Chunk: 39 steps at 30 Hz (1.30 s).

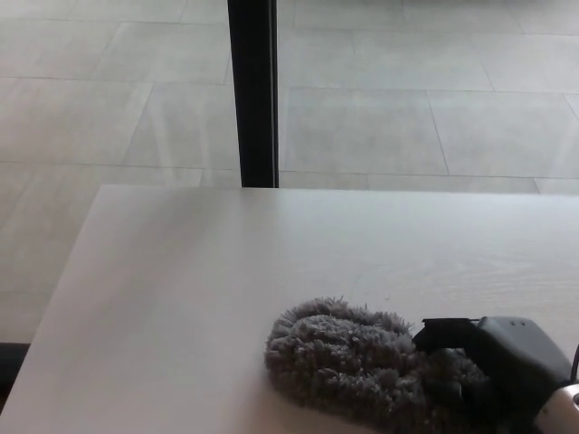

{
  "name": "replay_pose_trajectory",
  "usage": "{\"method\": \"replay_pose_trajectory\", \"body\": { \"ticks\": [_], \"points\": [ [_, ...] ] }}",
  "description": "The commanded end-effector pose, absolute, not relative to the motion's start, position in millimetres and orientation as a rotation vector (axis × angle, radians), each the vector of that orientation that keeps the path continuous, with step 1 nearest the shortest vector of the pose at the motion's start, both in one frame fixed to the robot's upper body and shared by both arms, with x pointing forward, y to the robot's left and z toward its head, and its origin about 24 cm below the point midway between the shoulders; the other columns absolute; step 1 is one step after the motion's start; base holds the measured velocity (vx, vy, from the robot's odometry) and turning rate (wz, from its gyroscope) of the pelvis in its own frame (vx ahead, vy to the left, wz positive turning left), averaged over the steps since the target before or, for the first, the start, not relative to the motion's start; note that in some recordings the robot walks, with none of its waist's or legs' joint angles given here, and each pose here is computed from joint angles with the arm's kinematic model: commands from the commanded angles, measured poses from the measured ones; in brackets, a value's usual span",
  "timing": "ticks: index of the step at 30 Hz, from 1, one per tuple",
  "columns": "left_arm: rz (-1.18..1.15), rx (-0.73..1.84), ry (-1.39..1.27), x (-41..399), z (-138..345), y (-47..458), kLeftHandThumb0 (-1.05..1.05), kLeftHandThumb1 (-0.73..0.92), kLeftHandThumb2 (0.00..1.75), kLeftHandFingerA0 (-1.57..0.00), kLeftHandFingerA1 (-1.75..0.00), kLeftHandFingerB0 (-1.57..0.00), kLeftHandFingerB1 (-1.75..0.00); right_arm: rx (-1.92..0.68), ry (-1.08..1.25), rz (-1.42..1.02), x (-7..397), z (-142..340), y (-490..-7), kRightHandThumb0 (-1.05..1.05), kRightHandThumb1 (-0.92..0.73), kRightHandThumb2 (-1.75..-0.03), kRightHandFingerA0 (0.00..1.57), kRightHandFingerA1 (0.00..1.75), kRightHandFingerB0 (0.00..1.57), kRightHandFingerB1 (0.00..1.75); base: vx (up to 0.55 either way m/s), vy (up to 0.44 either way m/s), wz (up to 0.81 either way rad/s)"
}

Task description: The robot uses its right hand to pick up the duster kept in the middle of the desk and use it to wipe the desk by swiping its surface twice

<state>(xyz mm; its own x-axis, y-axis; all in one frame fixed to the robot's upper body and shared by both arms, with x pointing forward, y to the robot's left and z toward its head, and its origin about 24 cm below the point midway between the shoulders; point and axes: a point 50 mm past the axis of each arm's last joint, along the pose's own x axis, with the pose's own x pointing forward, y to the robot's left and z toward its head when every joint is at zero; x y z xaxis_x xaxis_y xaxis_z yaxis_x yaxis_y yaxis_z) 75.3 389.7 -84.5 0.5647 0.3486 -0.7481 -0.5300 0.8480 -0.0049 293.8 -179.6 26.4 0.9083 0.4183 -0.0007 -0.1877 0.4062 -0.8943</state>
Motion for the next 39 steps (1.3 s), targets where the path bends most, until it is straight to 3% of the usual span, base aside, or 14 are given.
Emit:
{"method": "replay_pose_trajectory", "body": {
  "ticks": [1, 9, 11, 16, 22, 23, 26, 29, 30, 31, 32, 36, 37, 39],
  "points": [
    [0.522, -0.219, 0.792, 79, -81, 393, -0.66, 0.76, 0.63, -0.40, -0.57, -0.44, -0.42, -1.097, -0.299, 0.358, 288, 17, -183, -0.17, -0.62, -1.14, 0.87, 1.53, 0.97, 1.05, 0.00, 0.000, 0.00],
    [0.518, -0.244, 0.767, 86, -80, 391, -0.62, 0.76, 0.63, -0.40, -0.58, -0.44, -0.43, -1.219, -0.409, 0.349, 280, 11, -186, -0.17, -0.53, -1.13, 0.93, 1.46, 0.98, 1.11, 0.00, 0.000, 0.00],
    [0.509, -0.230, 0.762, 88, -79, 392, -0.64, 0.77, 0.63, -0.41, -0.56, -0.45, -0.42, -1.229, -0.583, 0.228, 269, 7, -184, -0.10, -0.47, -1.13, 0.81, 1.74, 0.72, 1.63, 0.00, 0.000, 0.00],
    [0.492, -0.242, 0.736, 91, -75, 394, -0.64, 0.76, 0.63, -0.38, -0.60, -0.43, -0.44, -1.283, -0.685, 0.176, 265, 7, -179, -0.16, -0.49, -1.20, 0.95, 1.75, 0.67, 1.75, 0.00, 0.000, 0.00],
    [0.494, -0.234, 0.740, 94, -75, 394, -0.68, 0.74, 0.62, -0.40, -0.57, -0.43, -0.42, -1.353, -0.844, 0.317, 261, 6, -158, -0.20, -0.46, -1.03, 1.00, 1.75, 0.70, 1.56, 0.00, 0.000, 0.00],
    [0.487, -0.235, 0.737, 94, -75, 394, -0.67, 0.75, 0.63, -0.38, -0.58, -0.41, -0.43, -1.365, -0.871, 0.345, 260, 5, -155, -0.33, -0.39, -0.98, 1.00, 1.70, 0.89, 1.26, 0.00, 0.000, 0.00],
    [0.477, -0.239, 0.730, 95, -74, 393, -0.67, 0.74, 0.62, -0.39, -0.58, -0.43, -0.42, -1.442, -0.901, 0.512, 256, -4, -144, -0.26, -0.41, -1.13, 0.98, 1.75, 0.72, 1.45, 0.00, 0.000, 0.00],
    [0.469, -0.214, 0.721, 99, -72, 394, -0.68, 0.74, 0.63, -0.41, -0.59, -0.42, -0.43, -1.485, -0.926, 0.574, 254, -10, -139, -0.31, -0.45, -1.02, 1.05, 1.74, 0.88, 1.15, 0.00, 0.000, 0.00],
    [0.463, -0.217, 0.711, 101, -71, 394, -0.68, 0.74, 0.63, -0.41, -0.59, -0.43, -0.43, -1.488, -0.918, 0.567, 256, -11, -140, -0.36, -0.45, -1.08, 1.31, 1.40, 0.91, 1.10, 0.00, 0.000, 0.00],
    [0.463, -0.215, 0.708, 102, -71, 394, -0.68, 0.74, 0.63, -0.41, -0.60, -0.43, -0.43, -1.488, -0.911, 0.574, 256, -13, -142, -0.29, -0.47, -1.03, 1.04, 1.73, 0.86, 1.15, 0.00, 0.000, 0.00],
    [0.462, -0.216, 0.709, 102, -71, 394, -0.69, 0.74, 0.63, -0.39, -0.60, -0.42, -0.43, -1.490, -0.906, 0.597, 256, -14, -143, -0.35, -0.47, -1.08, 1.28, 1.35, 0.86, 0.98, 0.00, 0.000, 0.00],
    [0.465, -0.237, 0.700, 103, -71, 394, -0.70, 0.72, 0.62, -0.39, -0.58, -0.44, -0.42, -1.540, -0.864, 0.697, 256, -17, -152, -0.37, -0.51, -1.08, 1.22, 1.32, 0.88, 1.04, 0.00, 0.000, 0.00],
    [0.462, -0.222, 0.700, 104, -70, 394, -0.69, 0.73, 0.62, -0.40, -0.58, -0.44, -0.42, -1.569, -0.865, 0.707, 257, -18, -154, -0.32, -0.49, -0.95, 1.17, 1.66, 0.88, 1.25, 0.00, 0.000, 0.00],
    [0.454, -0.213, 0.697, 105, -70, 393, -0.69, 0.73, 0.63, -0.41, -0.58, -0.43, -0.42, -1.581, -0.892, 0.694, 257, -18, -158, -0.35, -0.47, -0.92, 1.18, 1.59, 0.94, 1.15, 0.00, 0.000, 0.00]
  ]
}}
